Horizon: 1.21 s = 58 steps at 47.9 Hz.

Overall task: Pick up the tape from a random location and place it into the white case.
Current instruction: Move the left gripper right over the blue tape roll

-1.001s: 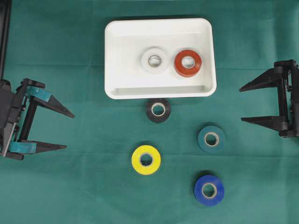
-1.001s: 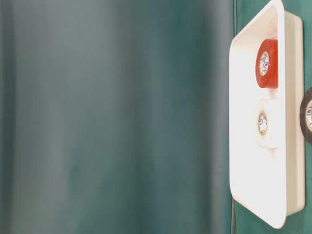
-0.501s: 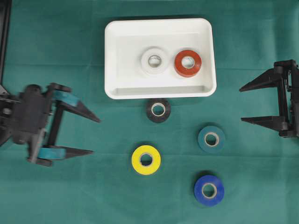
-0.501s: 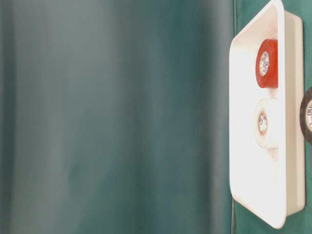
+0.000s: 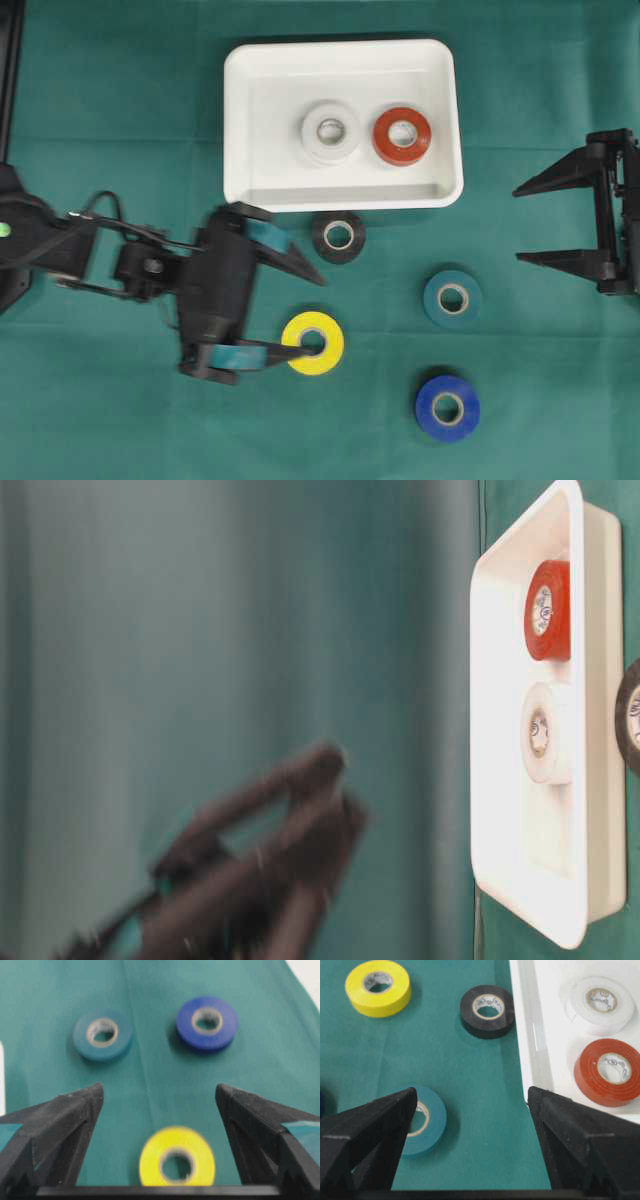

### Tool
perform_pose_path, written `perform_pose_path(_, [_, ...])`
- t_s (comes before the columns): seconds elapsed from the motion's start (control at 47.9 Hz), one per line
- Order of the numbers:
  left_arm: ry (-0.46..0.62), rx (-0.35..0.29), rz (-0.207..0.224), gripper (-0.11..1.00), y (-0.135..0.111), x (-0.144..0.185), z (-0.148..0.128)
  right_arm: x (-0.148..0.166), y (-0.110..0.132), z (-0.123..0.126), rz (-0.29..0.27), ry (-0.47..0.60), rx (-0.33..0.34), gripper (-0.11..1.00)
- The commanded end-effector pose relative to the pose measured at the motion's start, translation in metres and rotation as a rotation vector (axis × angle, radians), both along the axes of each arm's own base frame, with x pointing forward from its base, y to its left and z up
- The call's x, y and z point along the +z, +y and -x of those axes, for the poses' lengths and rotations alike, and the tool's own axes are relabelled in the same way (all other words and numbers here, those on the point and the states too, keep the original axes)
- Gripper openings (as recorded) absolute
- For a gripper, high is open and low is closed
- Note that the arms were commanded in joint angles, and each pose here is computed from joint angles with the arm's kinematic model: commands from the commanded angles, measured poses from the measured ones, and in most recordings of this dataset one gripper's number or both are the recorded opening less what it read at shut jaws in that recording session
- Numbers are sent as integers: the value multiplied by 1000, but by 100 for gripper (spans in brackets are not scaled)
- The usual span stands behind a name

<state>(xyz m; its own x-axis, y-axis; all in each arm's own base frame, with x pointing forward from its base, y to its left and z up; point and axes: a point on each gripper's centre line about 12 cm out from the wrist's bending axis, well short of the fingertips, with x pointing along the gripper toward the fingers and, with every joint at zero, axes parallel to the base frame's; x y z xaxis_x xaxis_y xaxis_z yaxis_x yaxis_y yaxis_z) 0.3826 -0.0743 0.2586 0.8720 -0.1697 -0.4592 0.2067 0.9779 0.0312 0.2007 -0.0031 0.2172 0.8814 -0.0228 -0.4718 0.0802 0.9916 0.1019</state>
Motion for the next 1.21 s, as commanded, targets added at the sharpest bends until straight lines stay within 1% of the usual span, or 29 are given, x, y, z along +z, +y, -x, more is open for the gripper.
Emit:
perform_pose_path(0.0, [-43, -6, 10, 97, -7, 20, -20, 9, 1, -4, 1, -25, 4, 87])
perform_pose_path(0.23, [-43, -17, 10, 97, -20, 34, -63, 8, 1, -5, 1, -21, 4, 87])
perform_pose_path(0.438, [-70, -31, 16, 97, -35, 42, -98, 9, 1, -5, 3, -21, 5, 87])
perform_pose_path(0.584, [-84, -34, 18, 97, -40, 45, -117, 9, 1, -5, 4, -23, 5, 87])
perform_pose_path(0.709, [-68, -34, 18, 97, -43, 45, -128, 9, 1, -5, 4, -23, 5, 87])
perform_pose_path(0.814, [-44, -27, 27, 97, -45, 46, -135, 9, 1, -5, 6, -21, 6, 87])
perform_pose_path(0.96, [8, -4, 60, 97, -46, 48, -141, 9, 1, -5, 6, -21, 6, 87])
perform_pose_path(1.189, [143, 24, 68, 97, -49, 52, -154, 9, 1, -5, 7, -21, 7, 87])
